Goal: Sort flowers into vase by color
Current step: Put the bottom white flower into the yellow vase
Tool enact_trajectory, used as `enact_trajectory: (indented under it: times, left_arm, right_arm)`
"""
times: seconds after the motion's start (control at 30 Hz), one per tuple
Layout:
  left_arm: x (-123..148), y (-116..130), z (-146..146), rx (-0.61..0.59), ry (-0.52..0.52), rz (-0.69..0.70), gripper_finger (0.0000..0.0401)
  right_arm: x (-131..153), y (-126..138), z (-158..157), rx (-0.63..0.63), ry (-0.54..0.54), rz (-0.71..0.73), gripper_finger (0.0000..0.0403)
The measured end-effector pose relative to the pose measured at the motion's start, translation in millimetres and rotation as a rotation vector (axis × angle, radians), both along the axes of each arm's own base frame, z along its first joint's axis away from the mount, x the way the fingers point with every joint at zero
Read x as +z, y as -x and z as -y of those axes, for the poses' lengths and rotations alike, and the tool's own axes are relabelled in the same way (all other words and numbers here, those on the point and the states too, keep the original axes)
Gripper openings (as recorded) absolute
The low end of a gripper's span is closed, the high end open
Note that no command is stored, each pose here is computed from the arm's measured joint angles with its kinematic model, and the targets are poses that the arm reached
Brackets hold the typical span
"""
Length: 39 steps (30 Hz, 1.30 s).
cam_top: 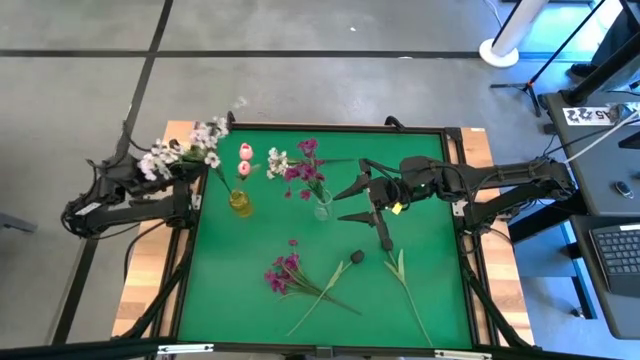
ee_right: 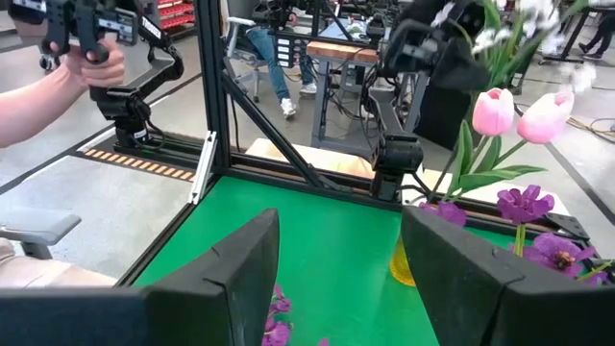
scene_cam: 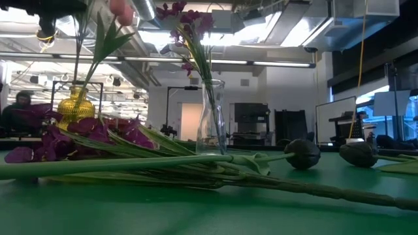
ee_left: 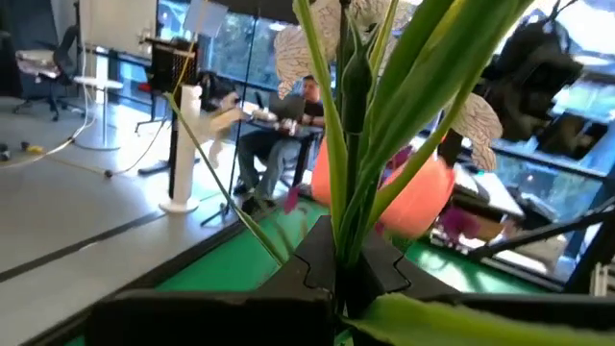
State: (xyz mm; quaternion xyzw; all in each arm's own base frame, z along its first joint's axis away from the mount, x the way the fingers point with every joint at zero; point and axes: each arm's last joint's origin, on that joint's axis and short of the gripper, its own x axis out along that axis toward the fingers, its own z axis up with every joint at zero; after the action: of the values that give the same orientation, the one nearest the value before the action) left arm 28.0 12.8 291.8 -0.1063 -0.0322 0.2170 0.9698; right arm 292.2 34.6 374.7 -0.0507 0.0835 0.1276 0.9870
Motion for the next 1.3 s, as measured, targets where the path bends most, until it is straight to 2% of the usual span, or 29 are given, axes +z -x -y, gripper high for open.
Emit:
enact_trajectory:
  times: [0.3,0.5,0.63,0.87,1.0,1.17,1.3]
  left_arm:
    - [-21,-17,-4,0.003,-0.007,-0.022,0.0]
    - [-22,-18,-3,-0.028,0.086,0.016,0.0011]
    - [-24,-18,-1,-0.092,0.104,-0.009,0.0049]
    - [-29,-18,-1,-0.095,0.126,-0.046,0.0146]
    - [-25,-16,-1,-0.097,0.102,-0.043,0.0194]
    - [-17,-12,0,-0.1,0.103,-0.03,0.023]
    - [-9,-6,2,-0.103,0.107,-0.006,0.0239]
  right_arm:
    - [0,0,0,-0.001,0.0,-0.001,0.0218]
    - [0,0,0,-0.001,0.001,-0.001,0.0218]
    - [0,0,0,-0.001,0.001,0.0,0.0218]
    - [0,0,0,-0.001,0.001,0.0,0.0218]
    - [0,0,0,-0.001,0.001,0.0,0.0218]
    - [0,0,0,-0.001,0.001,0.0,0.0218]
    - [0,0,0,-0.001,0.001,0.0,0.0218]
